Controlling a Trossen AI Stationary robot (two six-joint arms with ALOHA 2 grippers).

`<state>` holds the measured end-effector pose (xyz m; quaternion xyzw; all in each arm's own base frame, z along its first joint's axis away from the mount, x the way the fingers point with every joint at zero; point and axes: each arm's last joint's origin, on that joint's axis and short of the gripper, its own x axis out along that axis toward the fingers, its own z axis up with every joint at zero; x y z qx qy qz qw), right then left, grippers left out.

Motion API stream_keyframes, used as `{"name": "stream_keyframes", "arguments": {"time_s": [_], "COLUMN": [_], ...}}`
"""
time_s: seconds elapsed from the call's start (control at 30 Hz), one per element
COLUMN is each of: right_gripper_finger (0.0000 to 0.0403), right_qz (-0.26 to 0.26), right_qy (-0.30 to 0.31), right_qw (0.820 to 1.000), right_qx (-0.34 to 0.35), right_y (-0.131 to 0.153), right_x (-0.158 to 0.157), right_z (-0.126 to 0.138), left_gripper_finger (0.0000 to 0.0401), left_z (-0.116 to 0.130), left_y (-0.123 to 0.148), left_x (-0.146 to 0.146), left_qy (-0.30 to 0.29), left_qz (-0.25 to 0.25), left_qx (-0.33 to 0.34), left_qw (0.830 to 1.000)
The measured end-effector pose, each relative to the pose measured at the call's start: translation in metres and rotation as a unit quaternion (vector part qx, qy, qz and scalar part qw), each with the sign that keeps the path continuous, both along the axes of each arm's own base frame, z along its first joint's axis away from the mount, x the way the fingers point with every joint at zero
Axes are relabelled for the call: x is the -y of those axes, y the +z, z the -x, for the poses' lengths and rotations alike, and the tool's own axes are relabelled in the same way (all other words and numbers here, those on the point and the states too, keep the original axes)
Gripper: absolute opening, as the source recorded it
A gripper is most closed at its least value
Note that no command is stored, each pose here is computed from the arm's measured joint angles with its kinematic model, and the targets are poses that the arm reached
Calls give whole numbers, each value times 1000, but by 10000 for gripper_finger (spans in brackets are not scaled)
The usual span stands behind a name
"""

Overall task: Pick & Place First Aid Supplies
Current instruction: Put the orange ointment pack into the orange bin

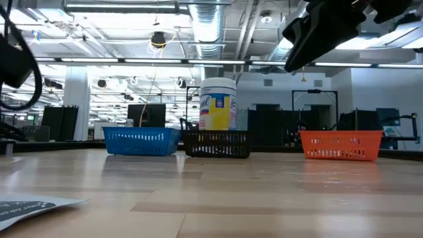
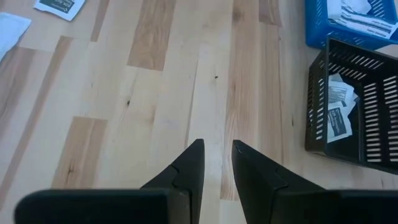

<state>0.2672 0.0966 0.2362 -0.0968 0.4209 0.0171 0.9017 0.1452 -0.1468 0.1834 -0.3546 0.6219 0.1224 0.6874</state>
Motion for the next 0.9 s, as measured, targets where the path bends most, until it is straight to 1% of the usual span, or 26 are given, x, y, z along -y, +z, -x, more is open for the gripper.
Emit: {"name": "stream_keyframes", "arguments": {"time_s": [0.2,0.43,0.53,0.67,0.73,0.83,0.9], "right_gripper_finger": [75,75,75,75,75,75,75], "right_qz": [-1,-1,-1,-1,-1,-2,-2], "right_qy": [0,-2,-2,-3,-3,-3,-3], "right_qw": [1000,1000,1000,1000,1000,1000,1000], "right_qx": [2,3,3,4,4,5,6], "right_y": [0,0,1,1,1,1,1], "right_x": [0,1,1,1,1,1,1], "right_z": [0,-1,-1,-1,-1,-1,-1], "left_gripper_finger": [124,119,94,40,16,8,9], "left_z": [-5,-6,-7,-10,-13,-21,-25], "left_y": [-16,-22,-23,-23,-22,-21,-20], "left_x": [5,8,6,2,-2,-8,-11], "left_qy": [3,-3,-9,-18,-12,-4,-13], "left_qz": [-25,-32,-34,-47,-51,-68,-76], "left_qx": [-29,-48,-46,-36,-27,3,17], "left_qw": [999,998,998,998,998,998,997]}}
